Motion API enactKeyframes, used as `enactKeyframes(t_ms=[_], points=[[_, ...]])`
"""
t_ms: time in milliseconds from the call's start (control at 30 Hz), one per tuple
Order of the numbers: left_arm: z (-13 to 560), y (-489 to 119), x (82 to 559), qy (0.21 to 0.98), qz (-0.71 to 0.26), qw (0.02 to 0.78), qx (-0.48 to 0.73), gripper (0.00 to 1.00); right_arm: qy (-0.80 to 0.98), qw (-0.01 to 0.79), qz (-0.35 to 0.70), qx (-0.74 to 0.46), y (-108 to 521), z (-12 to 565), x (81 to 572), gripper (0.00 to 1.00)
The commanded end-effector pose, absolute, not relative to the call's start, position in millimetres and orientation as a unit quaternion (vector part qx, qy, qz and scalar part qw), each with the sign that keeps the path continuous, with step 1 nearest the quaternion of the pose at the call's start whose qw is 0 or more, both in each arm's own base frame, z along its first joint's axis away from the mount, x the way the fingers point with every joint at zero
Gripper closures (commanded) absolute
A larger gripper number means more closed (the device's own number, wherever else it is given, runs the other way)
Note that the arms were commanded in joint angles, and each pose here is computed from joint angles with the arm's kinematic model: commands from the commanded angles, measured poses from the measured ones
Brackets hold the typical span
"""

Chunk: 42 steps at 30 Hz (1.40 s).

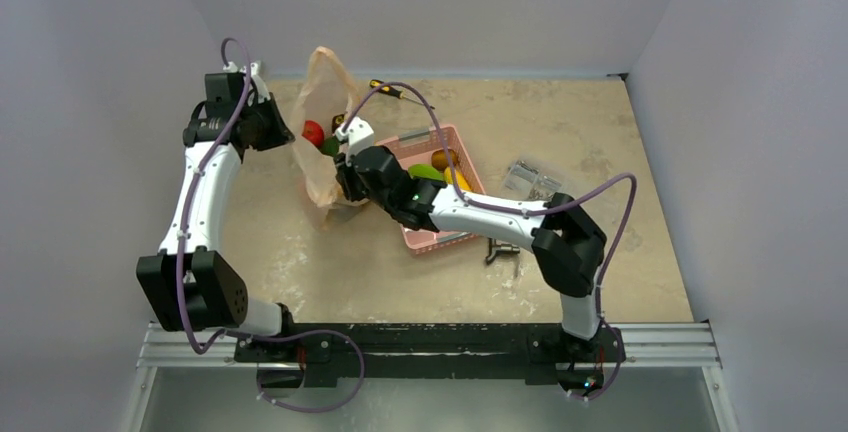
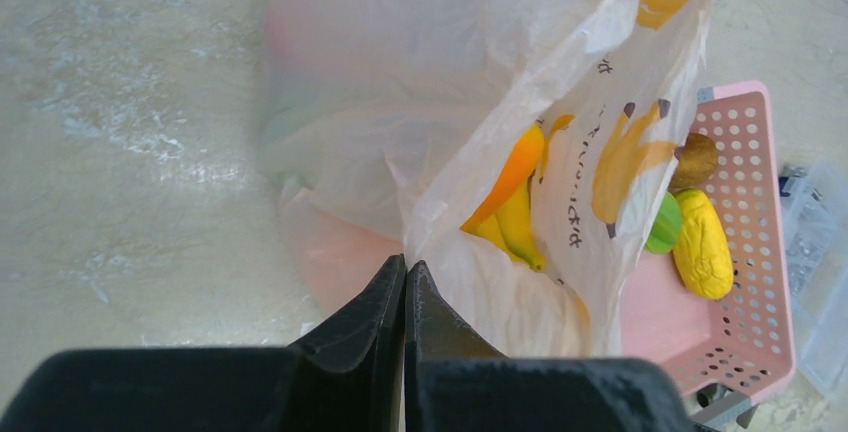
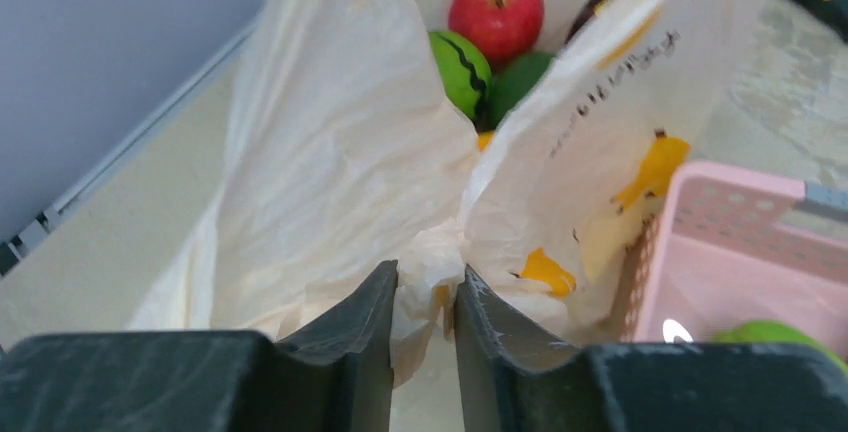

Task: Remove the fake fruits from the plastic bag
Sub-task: Adjust the plastic bag at the center of the board.

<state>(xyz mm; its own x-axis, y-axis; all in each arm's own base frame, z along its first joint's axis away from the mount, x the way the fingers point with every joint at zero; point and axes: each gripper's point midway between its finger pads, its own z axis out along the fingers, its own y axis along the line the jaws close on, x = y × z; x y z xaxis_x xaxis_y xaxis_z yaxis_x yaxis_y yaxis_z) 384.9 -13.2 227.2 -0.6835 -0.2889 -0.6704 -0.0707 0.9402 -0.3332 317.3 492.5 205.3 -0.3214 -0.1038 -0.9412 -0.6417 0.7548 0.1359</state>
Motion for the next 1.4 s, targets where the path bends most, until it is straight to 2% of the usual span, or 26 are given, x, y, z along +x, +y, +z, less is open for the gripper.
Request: enactKeyframes(t_ms=[0, 67, 233, 333, 367, 500, 567, 633, 667, 800, 867, 900, 967, 1033, 1133, 1233, 1333, 1367], points=[[246.9, 7.7, 383.2, 0.888, -0.088, 0.437, -0.115, 1.00, 0.768, 0.535, 0.291, -0.200, 474.2, 218.2, 305.1, 0.82], [249.0, 14.0, 382.6, 0.885, -0.077, 0.443, -0.121, 1.00, 0.774, 0.521, 0.307, -0.185, 465.8, 206.1, 295.2, 0.89], [250.4, 15.1, 381.8, 0.880, -0.087, 0.448, -0.129, 1.00, 0.737, 0.511, 0.413, -0.159, 465.2, 210.3, 267.0, 0.88], [250.8, 4.2, 379.6, 0.880, -0.114, 0.443, -0.129, 1.00, 0.724, 0.513, 0.437, -0.150, 472.9, 220.9, 266.5, 0.89], [251.0, 2.6, 376.8, 0.880, -0.116, 0.441, -0.135, 0.96, 0.721, 0.515, 0.440, -0.149, 475.4, 224.3, 267.7, 0.89], [251.9, -6.1, 355.3, 0.880, -0.140, 0.423, -0.167, 0.50, 0.711, 0.527, 0.450, -0.122, 477.4, 241.7, 274.6, 0.92], [251.3, -13.5, 341.5, 0.878, -0.162, 0.409, -0.189, 0.34, 0.707, 0.533, 0.450, -0.118, 478.2, 247.3, 277.1, 0.92], [251.0, -29.1, 330.3, 0.870, -0.206, 0.402, -0.197, 0.07, 0.704, 0.536, 0.451, -0.119, 480.6, 251.2, 278.7, 0.91], [247.9, -35.9, 325.8, 0.866, -0.226, 0.397, -0.202, 0.01, 0.701, 0.541, 0.449, -0.119, 480.6, 252.9, 280.3, 0.91], [233.9, -56.4, 317.3, 0.856, -0.287, 0.372, -0.215, 0.00, 0.699, 0.546, 0.447, -0.116, 480.9, 251.7, 282.5, 0.91], [224.9, -60.1, 317.6, 0.859, -0.298, 0.353, -0.222, 0.06, 0.695, 0.549, 0.450, -0.112, 480.2, 252.8, 282.9, 0.90], [221.6, -60.6, 319.8, 0.858, -0.301, 0.350, -0.225, 0.12, 0.693, 0.551, 0.450, -0.113, 480.8, 253.1, 283.5, 0.90], [218.4, -61.0, 325.2, 0.849, -0.318, 0.353, -0.232, 0.33, 0.695, 0.556, 0.440, -0.122, 482.4, 251.9, 286.6, 0.90], [221.4, -62.1, 331.0, 0.834, -0.344, 0.365, -0.229, 0.54, 0.693, 0.563, 0.429, -0.137, 481.5, 254.4, 286.7, 0.85], [236.7, -62.0, 339.6, 0.820, -0.381, 0.379, -0.198, 0.71, 0.689, 0.574, 0.397, -0.195, 477.0, 255.7, 283.3, 0.62], [244.6, -60.3, 345.3, 0.815, -0.400, 0.385, -0.165, 0.88, 0.662, 0.580, 0.366, -0.301, 477.6, 260.1, 276.2, 0.41], [249.1, -60.8, 346.9, 0.813, -0.411, 0.391, -0.133, 1.00, 0.629, 0.596, 0.324, -0.379, 474.1, 270.6, 273.7, 0.21], [251.0, -60.5, 346.6, 0.812, -0.409, 0.399, -0.122, 1.00, 0.620, 0.600, 0.315, -0.395, 472.9, 275.3, 273.0, 0.16]])
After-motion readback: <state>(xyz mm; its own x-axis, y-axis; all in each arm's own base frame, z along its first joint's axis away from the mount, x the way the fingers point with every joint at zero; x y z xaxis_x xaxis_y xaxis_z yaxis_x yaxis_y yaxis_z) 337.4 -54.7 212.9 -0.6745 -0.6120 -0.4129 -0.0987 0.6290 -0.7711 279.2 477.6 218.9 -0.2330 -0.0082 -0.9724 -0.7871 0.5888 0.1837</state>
